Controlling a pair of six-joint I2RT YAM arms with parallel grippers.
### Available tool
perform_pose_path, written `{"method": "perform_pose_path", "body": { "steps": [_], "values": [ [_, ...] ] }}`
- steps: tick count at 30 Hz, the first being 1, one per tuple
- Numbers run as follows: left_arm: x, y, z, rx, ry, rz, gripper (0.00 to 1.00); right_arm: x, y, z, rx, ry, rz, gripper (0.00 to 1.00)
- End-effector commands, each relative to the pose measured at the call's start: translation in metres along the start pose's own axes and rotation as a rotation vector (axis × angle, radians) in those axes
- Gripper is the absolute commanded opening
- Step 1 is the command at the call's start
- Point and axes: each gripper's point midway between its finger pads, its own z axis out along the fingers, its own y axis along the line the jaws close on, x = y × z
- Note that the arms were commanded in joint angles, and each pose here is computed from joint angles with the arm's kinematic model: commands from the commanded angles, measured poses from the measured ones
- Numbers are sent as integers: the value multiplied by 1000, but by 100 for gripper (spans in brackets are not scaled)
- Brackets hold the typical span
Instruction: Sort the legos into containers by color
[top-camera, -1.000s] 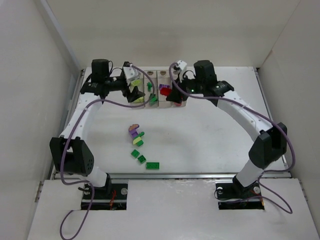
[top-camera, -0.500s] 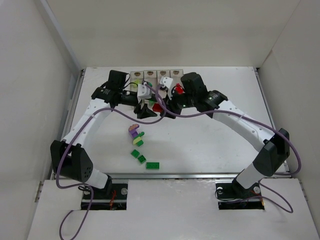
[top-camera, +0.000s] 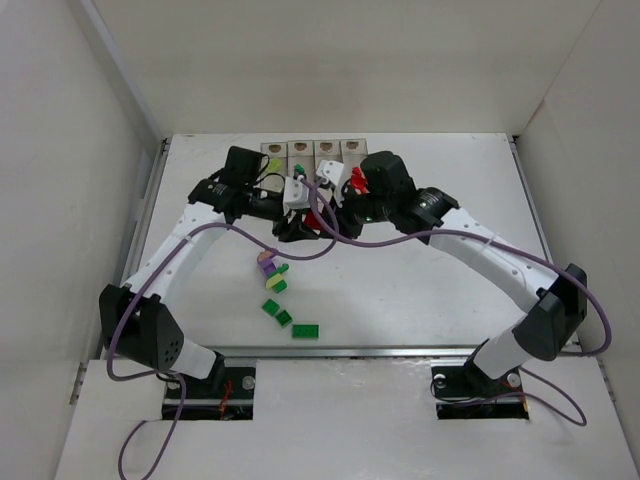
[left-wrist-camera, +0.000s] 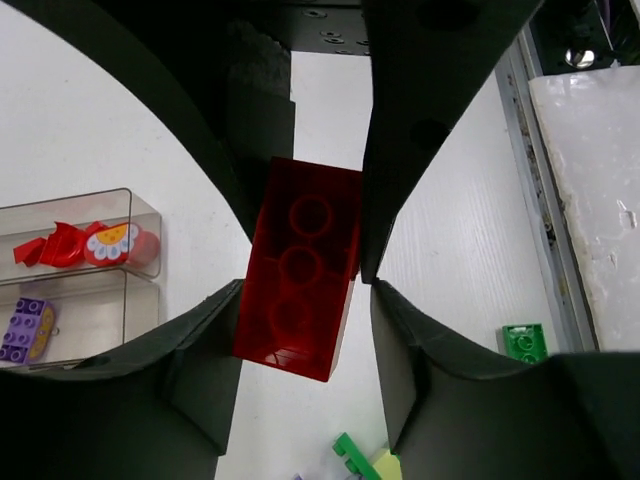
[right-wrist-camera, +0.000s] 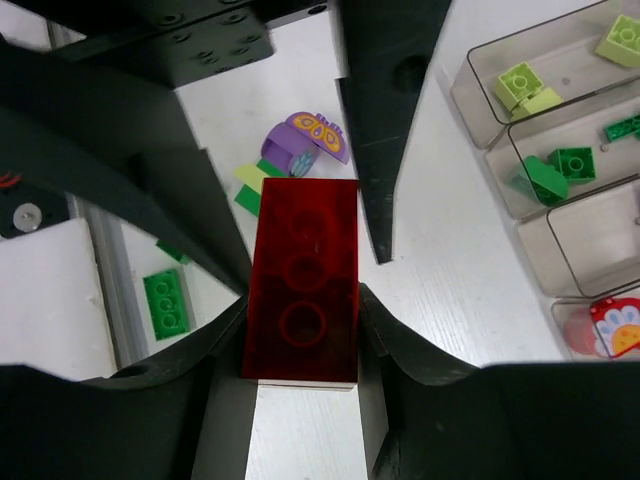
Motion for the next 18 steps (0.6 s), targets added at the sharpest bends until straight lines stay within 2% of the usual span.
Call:
{"method": "perform_pose_path", "body": {
  "steps": [1,2,5,6,7,14,15,16,17,18],
  "values": [
    [-7,-7,-5,-3,-5,20,44,-25,8,-11,4,-76,-71,0],
    [-7,-7,-5,-3,-5,20,31,-25,8,-11,4,-76,-71,0],
    [-7,-7,-5,-3,-5,20,13,-25,10,-10,5,-74,-75,0],
    [-6,-9,-5,0,-2,12,3,-23,11,-10,3,-66,-71,0],
    [-6,-9,-5,0,-2,12,0,-20,8,-7,13,-55,-76,0],
    [-6,-8,-5,0,-2,21,0,-11,5,-1,16,-25,-62,2],
    [-9,-9,-7,-3,-4,29,0,-8,3,-1,26,-14,-58,8],
    [-9,-9,-7,-3,-5,40,0,3,1,4,29,27,-40,57],
    [-9,-9,-7,-3,-5,40,0,4,1,4,29,28,-40,58],
    [-7,-7,-9,-11,-3,37,0,8,-2,8,37,41,-35,66]
  ]
}}
